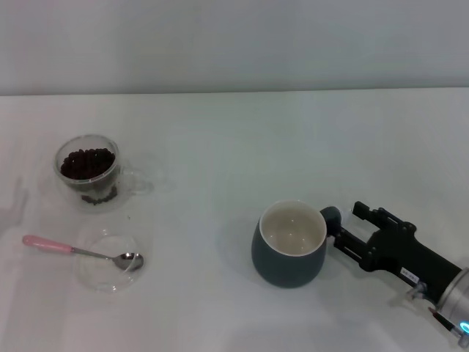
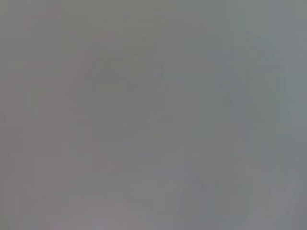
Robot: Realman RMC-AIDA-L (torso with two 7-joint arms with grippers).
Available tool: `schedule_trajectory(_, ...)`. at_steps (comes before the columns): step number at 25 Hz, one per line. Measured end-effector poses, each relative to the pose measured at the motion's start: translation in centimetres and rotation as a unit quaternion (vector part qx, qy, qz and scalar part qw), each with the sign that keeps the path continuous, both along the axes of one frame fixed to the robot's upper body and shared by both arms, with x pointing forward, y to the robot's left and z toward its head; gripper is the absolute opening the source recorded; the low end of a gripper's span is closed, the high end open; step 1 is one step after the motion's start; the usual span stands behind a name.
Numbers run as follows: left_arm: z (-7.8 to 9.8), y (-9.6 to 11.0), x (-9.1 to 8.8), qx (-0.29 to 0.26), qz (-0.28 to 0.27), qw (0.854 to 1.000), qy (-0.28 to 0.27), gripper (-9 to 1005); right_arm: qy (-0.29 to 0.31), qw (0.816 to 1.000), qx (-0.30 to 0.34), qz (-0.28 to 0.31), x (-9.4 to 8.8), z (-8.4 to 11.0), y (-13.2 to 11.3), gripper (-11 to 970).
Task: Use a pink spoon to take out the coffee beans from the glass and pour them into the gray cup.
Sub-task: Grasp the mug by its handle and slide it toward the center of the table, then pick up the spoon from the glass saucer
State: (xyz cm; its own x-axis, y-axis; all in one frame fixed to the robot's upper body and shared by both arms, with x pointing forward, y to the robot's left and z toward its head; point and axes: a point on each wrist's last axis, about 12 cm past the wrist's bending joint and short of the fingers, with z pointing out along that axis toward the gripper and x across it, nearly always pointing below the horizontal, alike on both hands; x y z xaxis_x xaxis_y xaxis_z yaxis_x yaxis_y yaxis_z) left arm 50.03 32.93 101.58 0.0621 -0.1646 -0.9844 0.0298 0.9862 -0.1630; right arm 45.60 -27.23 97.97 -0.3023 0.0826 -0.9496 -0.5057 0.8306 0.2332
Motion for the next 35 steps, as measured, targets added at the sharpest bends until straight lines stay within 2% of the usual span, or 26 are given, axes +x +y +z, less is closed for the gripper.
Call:
schedule_trajectory(17,0.0,0.0,-0.1,0.000,0.001,1.000,0.000,741,-0.009,0.999,0.022,-0.030,-2.9,-0.1,-2.4,761)
schedule_trajectory(27,-0.1,0.0,-0.2,0.000,0.001,1.000,0.002,742,-0.012,0.997,0.022,-0.070,-5.4,-0.2,-5.0,791)
schedule_trajectory(30,-0.1,0.0,-0.2,-0.001,0.001,1.000,0.002,741,-0.033,0.994,0.012,-0.100,-5.5,0.1,-5.9,799)
schedule_trajectory(35,-0.1,0.0,-0.2,-0.001,0.002,1.000,0.002,741,-0.110,0.982,-0.022,-0.151,-4.6,1.3,-6.9,814)
